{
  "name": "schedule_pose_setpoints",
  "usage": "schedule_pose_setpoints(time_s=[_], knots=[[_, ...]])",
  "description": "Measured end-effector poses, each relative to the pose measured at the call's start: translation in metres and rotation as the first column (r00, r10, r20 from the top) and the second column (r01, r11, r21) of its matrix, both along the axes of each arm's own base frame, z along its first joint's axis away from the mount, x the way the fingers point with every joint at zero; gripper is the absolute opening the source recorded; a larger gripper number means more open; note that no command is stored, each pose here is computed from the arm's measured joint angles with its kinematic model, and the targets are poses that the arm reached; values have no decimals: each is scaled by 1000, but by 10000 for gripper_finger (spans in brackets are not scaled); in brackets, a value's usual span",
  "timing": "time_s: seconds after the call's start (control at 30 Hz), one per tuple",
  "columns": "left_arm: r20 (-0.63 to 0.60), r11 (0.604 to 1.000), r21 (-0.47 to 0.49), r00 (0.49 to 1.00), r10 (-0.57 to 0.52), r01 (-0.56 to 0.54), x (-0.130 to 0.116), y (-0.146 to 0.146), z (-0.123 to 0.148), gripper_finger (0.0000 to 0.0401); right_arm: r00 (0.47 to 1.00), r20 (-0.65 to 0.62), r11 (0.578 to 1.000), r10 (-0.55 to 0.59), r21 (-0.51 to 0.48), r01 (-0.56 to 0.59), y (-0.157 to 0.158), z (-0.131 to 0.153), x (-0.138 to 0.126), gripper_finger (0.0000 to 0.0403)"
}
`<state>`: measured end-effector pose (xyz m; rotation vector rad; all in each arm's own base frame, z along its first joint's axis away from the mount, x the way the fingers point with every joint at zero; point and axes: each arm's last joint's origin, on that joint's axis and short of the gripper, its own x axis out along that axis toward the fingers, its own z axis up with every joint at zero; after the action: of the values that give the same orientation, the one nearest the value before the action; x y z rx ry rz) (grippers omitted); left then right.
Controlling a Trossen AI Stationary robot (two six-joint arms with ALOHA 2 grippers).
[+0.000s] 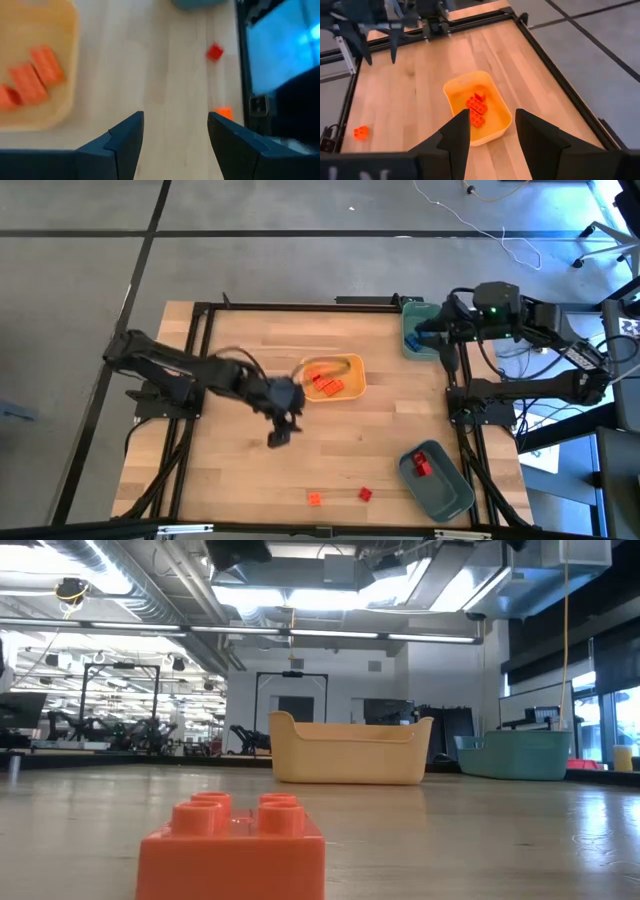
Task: Sort & place blocks by color
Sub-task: Put the orange game piece into the yellow bin
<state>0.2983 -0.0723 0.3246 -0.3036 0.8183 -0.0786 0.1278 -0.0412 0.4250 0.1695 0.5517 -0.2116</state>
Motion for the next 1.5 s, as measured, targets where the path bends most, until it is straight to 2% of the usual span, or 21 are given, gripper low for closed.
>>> schedule_pose_setpoints(time_s=[0.17,0.3,0.5,0.77,1.0,1.23,1.4,1.5], knots=[[-143,999,-36,990,3,-8,15,-35,-37,212,999,-6,999,46,-27,-47,4,0,1,159],[-188,998,-67,982,-7,-6,23,-58,-57,212,993,-18,990,115,-78,-116,8,0,2,159],[-202,998,-49,978,-57,48,26,-80,-75,212,948,-32,943,316,-98,-318,18,-2,3,159],[-218,999,16,975,-31,35,31,-112,-108,212,918,-49,912,393,-106,-396,24,-4,9,159],[-65,999,-15,996,-53,53,42,-147,-127,212,901,-78,894,428,-114,-434,27,-6,10,159],[-8,995,-37,995,-95,95,56,-173,-157,212,895,-98,889,435,-114,-444,27,-8,9,159],[-12,990,54,991,-131,131,63,-185,-172,212,895,-99,889,434,-111,-443,27,-8,8,159],[-19,989,62,991,-131,132,67,-189,-177,212,896,-99,890,434,-110,-443,27,-8,8,159]])
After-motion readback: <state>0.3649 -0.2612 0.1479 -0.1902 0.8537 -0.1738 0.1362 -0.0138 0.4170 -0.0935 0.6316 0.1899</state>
